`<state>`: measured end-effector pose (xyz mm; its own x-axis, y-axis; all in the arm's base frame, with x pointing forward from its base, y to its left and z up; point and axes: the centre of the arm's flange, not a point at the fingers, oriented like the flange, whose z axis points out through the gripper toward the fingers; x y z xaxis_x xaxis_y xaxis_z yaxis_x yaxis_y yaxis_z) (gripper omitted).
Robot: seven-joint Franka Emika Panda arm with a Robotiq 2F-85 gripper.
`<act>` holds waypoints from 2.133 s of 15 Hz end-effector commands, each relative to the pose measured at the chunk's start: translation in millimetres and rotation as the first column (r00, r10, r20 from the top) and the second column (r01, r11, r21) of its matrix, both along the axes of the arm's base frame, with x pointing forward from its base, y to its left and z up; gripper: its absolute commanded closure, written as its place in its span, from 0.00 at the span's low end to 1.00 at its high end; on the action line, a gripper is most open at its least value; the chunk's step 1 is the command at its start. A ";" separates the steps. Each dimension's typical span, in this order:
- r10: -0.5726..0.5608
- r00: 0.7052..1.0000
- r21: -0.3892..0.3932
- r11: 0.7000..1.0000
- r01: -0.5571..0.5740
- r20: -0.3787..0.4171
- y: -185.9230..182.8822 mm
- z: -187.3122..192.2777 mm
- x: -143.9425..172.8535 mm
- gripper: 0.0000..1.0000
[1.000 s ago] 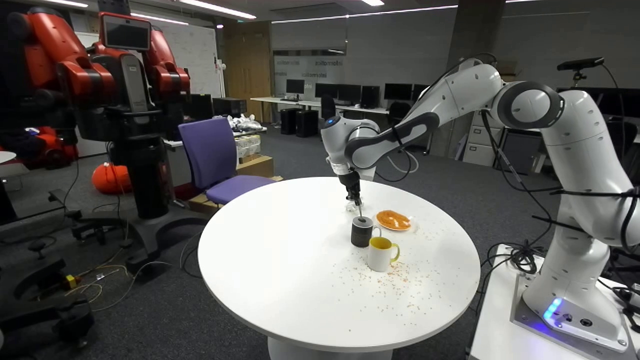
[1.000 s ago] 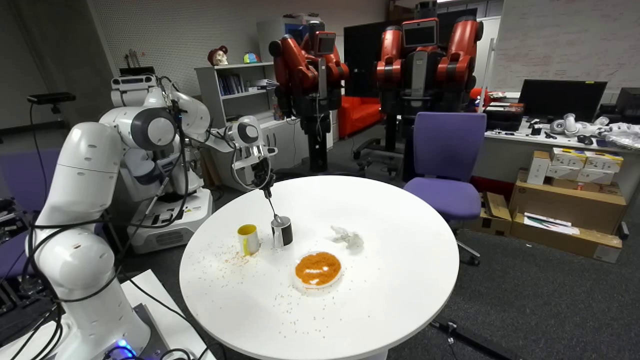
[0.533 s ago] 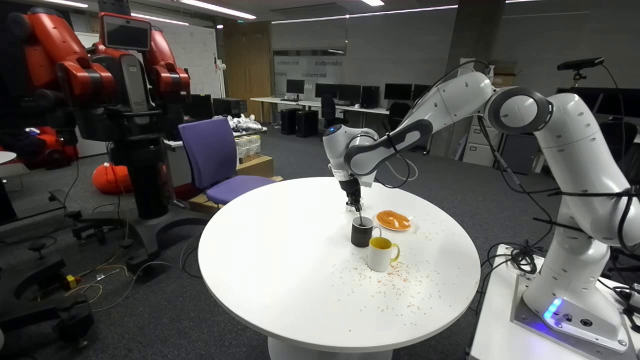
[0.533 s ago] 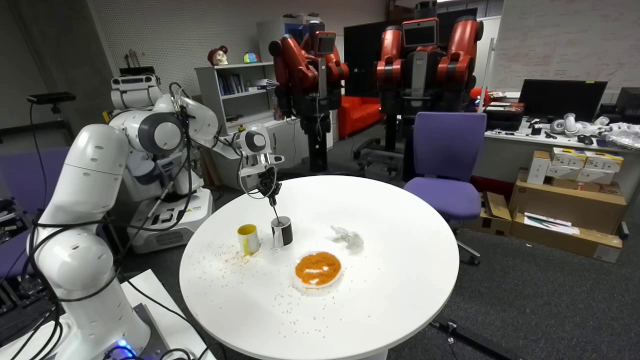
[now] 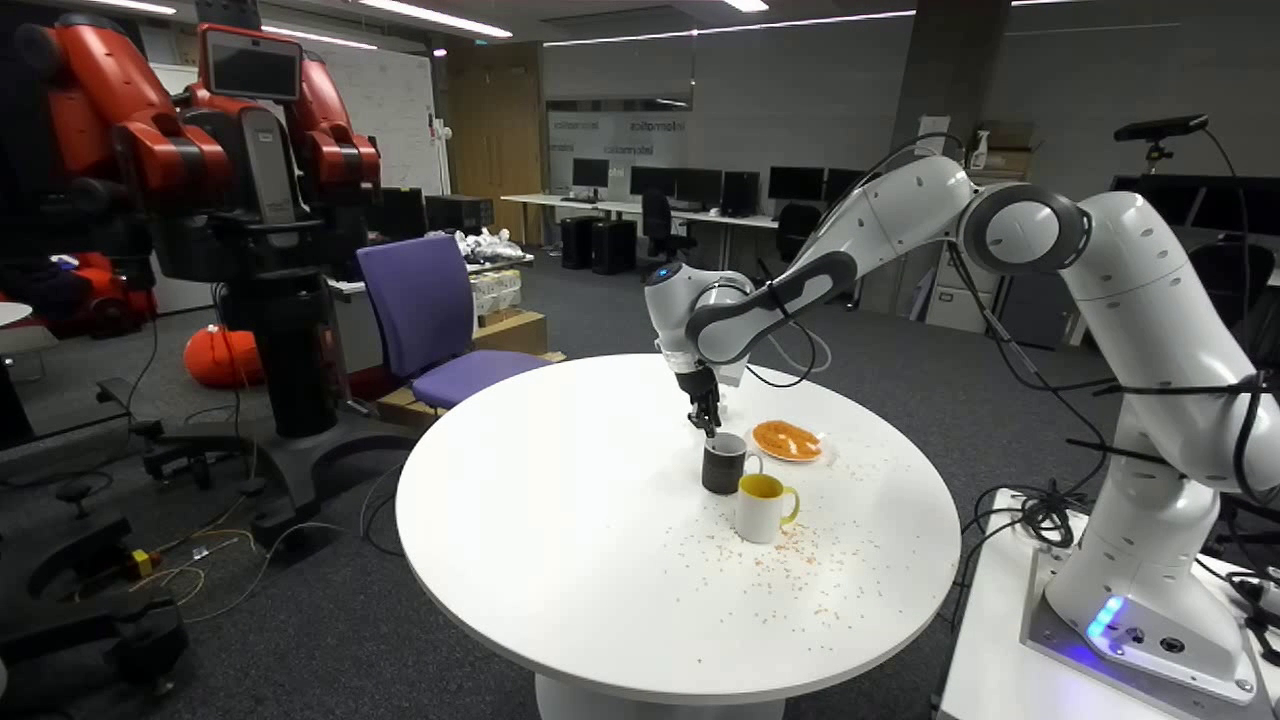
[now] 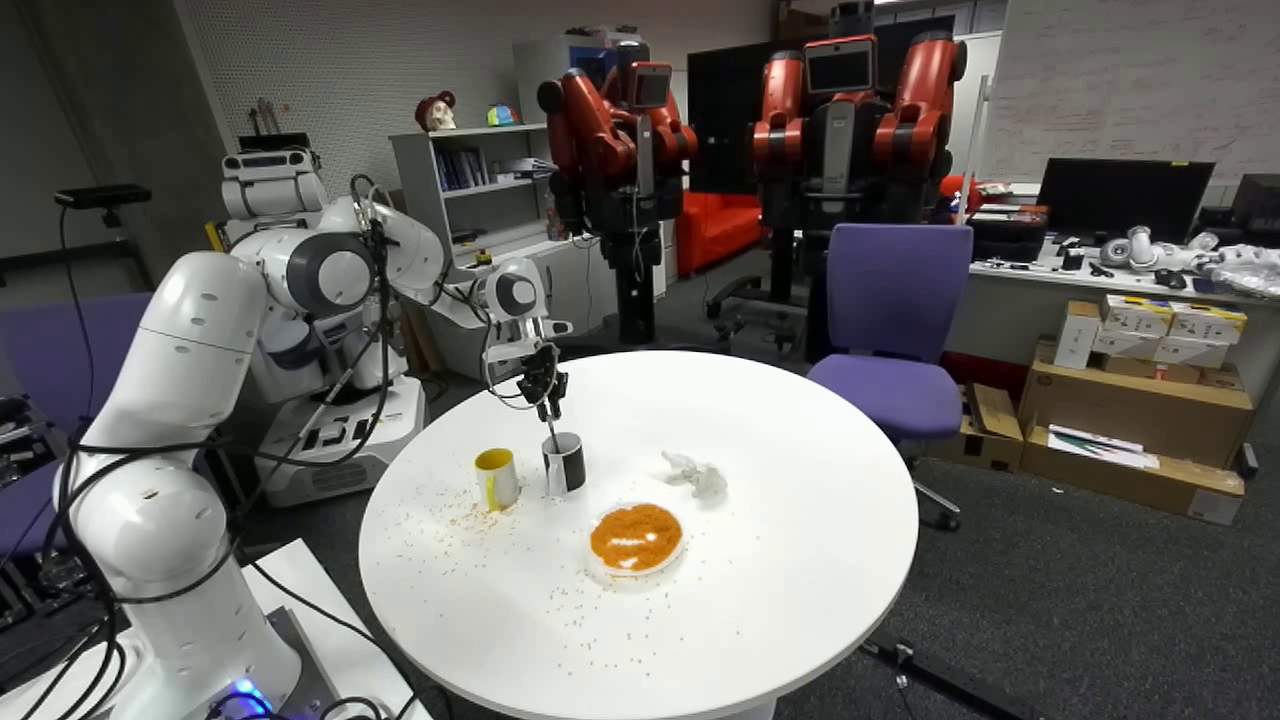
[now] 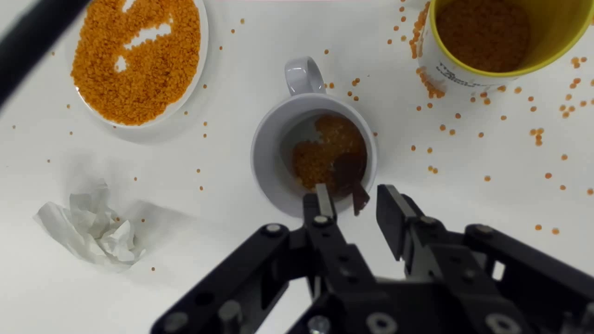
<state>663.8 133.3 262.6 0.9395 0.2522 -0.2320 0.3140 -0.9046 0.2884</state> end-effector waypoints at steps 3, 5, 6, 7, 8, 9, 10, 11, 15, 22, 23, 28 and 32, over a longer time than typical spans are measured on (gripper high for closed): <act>0.115 0.993 0.019 0.993 -0.115 0.014 3.9 35.4 -16.0 0.20; 0.150 0.988 0.019 0.988 -0.150 0.026 5.7 51.6 -24.4 0.05; 0.160 0.986 0.026 0.987 -0.161 0.033 6.2 60.9 -30.1 0.01; 0.169 0.985 0.034 0.985 -0.170 0.037 5.9 67.5 -35.3 0.00; 0.181 0.983 0.042 0.982 -0.182 0.038 4.9 74.8 -42.4 0.00; 0.194 0.980 0.066 0.978 -0.196 0.032 2.7 81.4 -48.0 0.00; 0.225 0.974 0.100 0.969 -0.227 0.032 -2.2 86.4 -55.8 0.00; 0.261 0.965 0.140 0.955 -0.263 0.030 -6.3 91.7 -62.4 0.00; 0.356 0.933 0.307 0.883 -0.356 0.057 -34.5 100.0 -95.5 0.00; 0.331 0.943 0.468 0.830 -0.304 0.024 -103.9 77.9 -175.5 0.00; 0.292 0.956 0.451 0.852 -0.264 0.007 -113.3 76.6 -184.2 0.00; 0.245 0.969 0.452 0.868 -0.207 -0.027 -125.5 66.1 -174.0 0.00; 0.247 0.968 0.431 0.879 -0.205 -0.045 -123.5 66.0 -171.7 0.00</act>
<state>489.2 9.0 328.9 0.8298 0.5452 -0.1194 0.5260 -0.8354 -0.1592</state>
